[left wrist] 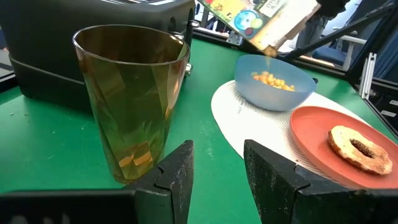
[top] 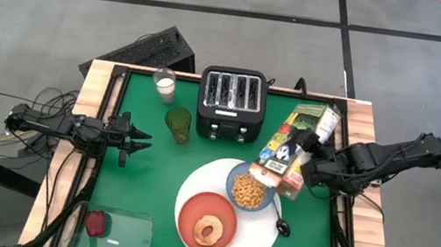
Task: Arrange a breakfast setting
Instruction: Pour the cereal from the cereal box into the blue bowl
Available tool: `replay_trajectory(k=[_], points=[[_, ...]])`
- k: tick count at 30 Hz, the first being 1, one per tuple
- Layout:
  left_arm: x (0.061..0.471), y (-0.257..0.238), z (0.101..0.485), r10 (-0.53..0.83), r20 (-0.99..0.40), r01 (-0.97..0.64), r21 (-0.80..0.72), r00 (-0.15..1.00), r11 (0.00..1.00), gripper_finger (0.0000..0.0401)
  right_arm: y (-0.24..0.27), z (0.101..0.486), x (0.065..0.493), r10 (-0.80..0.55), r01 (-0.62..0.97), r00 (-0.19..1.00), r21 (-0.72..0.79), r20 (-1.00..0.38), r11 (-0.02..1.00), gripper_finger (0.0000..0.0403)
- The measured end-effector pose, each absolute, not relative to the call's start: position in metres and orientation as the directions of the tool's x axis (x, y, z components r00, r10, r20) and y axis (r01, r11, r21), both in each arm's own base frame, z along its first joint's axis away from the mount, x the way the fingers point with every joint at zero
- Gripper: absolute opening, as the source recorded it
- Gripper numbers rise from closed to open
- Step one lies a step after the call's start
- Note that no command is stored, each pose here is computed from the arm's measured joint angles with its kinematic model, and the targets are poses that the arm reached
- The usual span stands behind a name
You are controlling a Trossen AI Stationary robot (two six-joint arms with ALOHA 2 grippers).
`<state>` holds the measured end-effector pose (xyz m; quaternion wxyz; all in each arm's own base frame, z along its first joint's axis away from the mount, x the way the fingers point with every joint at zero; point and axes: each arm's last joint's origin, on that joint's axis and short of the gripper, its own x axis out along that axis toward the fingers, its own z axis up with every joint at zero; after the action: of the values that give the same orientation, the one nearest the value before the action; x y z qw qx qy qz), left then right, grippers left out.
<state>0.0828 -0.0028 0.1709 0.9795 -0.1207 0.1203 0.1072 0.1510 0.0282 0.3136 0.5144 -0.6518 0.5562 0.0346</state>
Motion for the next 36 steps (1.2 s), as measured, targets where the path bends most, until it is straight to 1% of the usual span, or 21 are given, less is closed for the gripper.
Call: replay_trajectory(k=[4,8,12,17,21,25,29,32,36], points=[[0.0828,-0.0028,0.1709,0.181,-0.262,-0.239,-0.211,0.948,0.948,0.0128,0.0278,0.314,0.1529,-0.687,-0.767,0.387,-0.628,-0.615,0.13,0.0198],[0.0828,-0.0028,0.1708,0.181,-0.262,-0.239,-0.211,0.948,0.948,0.0128,0.029,0.3139,0.1523,-0.681,-0.76,0.39,-0.634,-0.619,0.141,0.0198],[0.0828,-0.0028,0.1708,0.181,-0.262,-0.239,-0.211,0.948,0.948,0.0128,0.0308,0.3143,0.1536,-0.677,-0.759,0.407,-0.639,-0.613,0.122,0.0198],[0.0828,-0.0028,0.1709,0.181,-0.261,-0.239,-0.211,0.948,0.948,0.0128,0.03,0.314,0.154,-0.668,-0.765,0.403,-0.63,-0.626,0.129,0.0198],[0.0828,-0.0028,0.1709,0.181,-0.262,-0.239,-0.211,0.948,0.948,0.0128,0.0315,0.3147,0.1548,-0.675,-0.765,0.418,-0.636,-0.608,0.1,0.0198],[0.0828,-0.0028,0.1709,0.181,-0.262,-0.239,-0.211,0.948,0.948,0.0128,0.0298,0.3144,0.1552,-0.671,-0.764,0.409,-0.634,-0.618,0.118,0.0198],[0.0828,-0.0028,0.1709,0.181,-0.261,-0.239,-0.211,0.948,0.948,0.0128,0.0308,0.3146,0.1545,-0.677,-0.764,0.412,-0.636,-0.61,0.107,0.0198],[0.0828,-0.0028,0.1709,0.181,-0.262,-0.239,-0.211,0.948,0.948,0.0128,0.0286,0.3143,0.1556,-0.673,-0.763,0.404,-0.634,-0.62,0.126,0.0198],[0.0828,-0.0028,0.1709,0.181,-0.262,-0.239,-0.211,0.948,0.948,0.0128,0.0295,0.3144,0.1549,-0.673,-0.763,0.406,-0.635,-0.618,0.123,0.0198]])
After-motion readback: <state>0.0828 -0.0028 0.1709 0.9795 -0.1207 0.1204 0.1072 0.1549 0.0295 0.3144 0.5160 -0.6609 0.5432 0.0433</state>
